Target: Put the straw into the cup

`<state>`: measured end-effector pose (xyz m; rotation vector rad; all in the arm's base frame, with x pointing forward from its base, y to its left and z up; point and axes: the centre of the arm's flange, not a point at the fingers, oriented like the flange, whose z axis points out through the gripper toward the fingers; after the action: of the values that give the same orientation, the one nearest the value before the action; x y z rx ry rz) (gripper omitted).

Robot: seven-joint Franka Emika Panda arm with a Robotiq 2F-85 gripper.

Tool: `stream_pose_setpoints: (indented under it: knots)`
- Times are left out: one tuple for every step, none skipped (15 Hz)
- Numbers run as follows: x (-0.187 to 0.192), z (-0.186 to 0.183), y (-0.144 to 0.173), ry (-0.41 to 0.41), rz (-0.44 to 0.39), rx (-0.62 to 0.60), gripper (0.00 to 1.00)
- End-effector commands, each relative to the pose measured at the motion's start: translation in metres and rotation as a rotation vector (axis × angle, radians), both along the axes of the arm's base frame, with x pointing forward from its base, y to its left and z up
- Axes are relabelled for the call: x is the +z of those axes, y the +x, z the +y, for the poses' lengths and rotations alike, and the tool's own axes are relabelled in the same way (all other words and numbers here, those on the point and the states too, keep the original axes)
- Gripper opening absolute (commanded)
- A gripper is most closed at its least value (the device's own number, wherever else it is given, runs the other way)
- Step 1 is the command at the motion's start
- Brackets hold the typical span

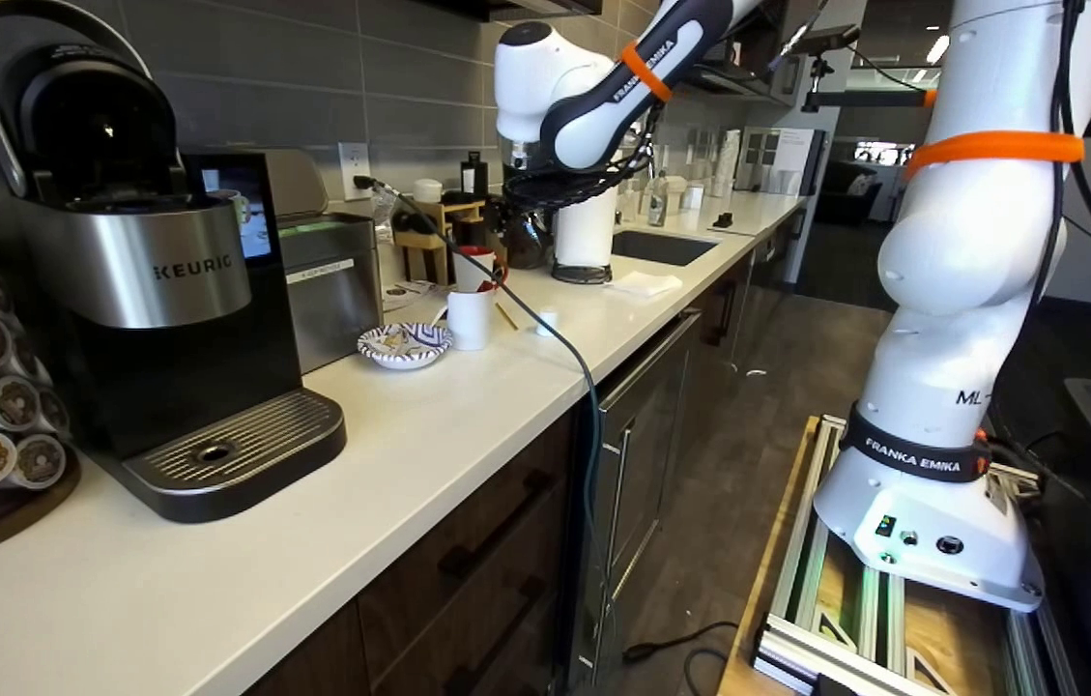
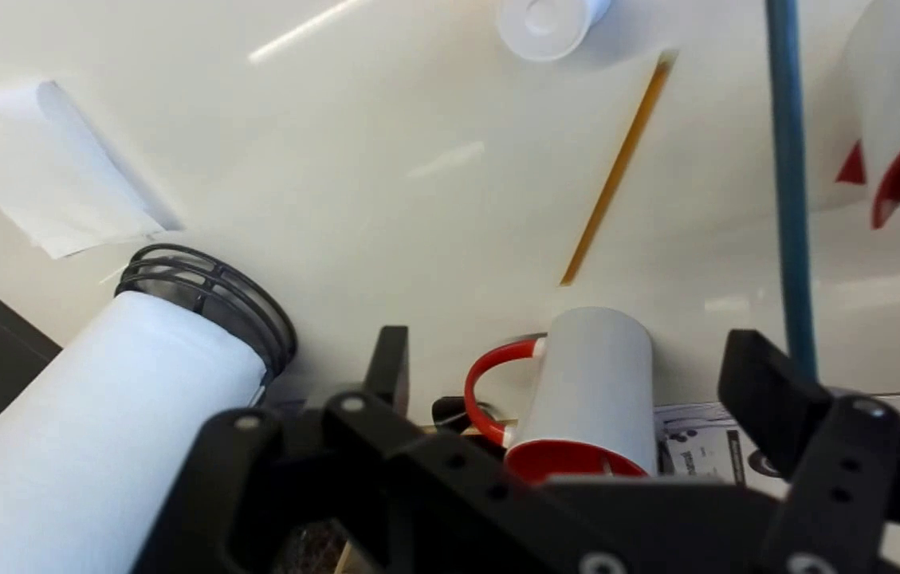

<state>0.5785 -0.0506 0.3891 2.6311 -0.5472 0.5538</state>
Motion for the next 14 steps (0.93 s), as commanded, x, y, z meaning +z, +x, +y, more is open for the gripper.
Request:
stream_pose_setpoints:
  knots:
    - [0.0, -0.007, 0.012, -0.01, 0.01, -0.008, 1.0]
    - [0.0, -0.013, 0.022, -0.018, 0.017, -0.01, 1.0]
    - [0.0, -0.016, 0.029, -0.023, 0.02, -0.009, 1.0]
    - [-0.001, -0.016, 0.032, -0.025, 0.02, -0.008, 1.0]
    - [0.001, -0.016, 0.027, -0.006, 0.031, -0.002, 1.0]
    - [-0.004, -0.022, 0.037, 0.015, 0.074, -0.013, 1.0]
    - [-0.009, -0.028, 0.043, 0.042, 0.099, -0.003, 1.0]
    - [-0.015, -0.036, 0.052, 0.069, 0.129, 0.031, 1.0]
    - [-0.02, -0.045, 0.06, 0.08, 0.147, 0.034, 1.0]
    - [-0.024, -0.053, 0.068, 0.099, 0.156, 0.04, 1.0]
    - [-0.026, -0.06, 0.073, 0.116, 0.17, 0.049, 1.0]
    - [-0.029, -0.067, 0.08, 0.137, 0.182, 0.048, 1.0]
    - [-0.032, -0.072, 0.085, 0.15, 0.195, 0.028, 1.0]
    - [-0.037, -0.077, 0.087, 0.159, 0.236, -0.024, 1.0]
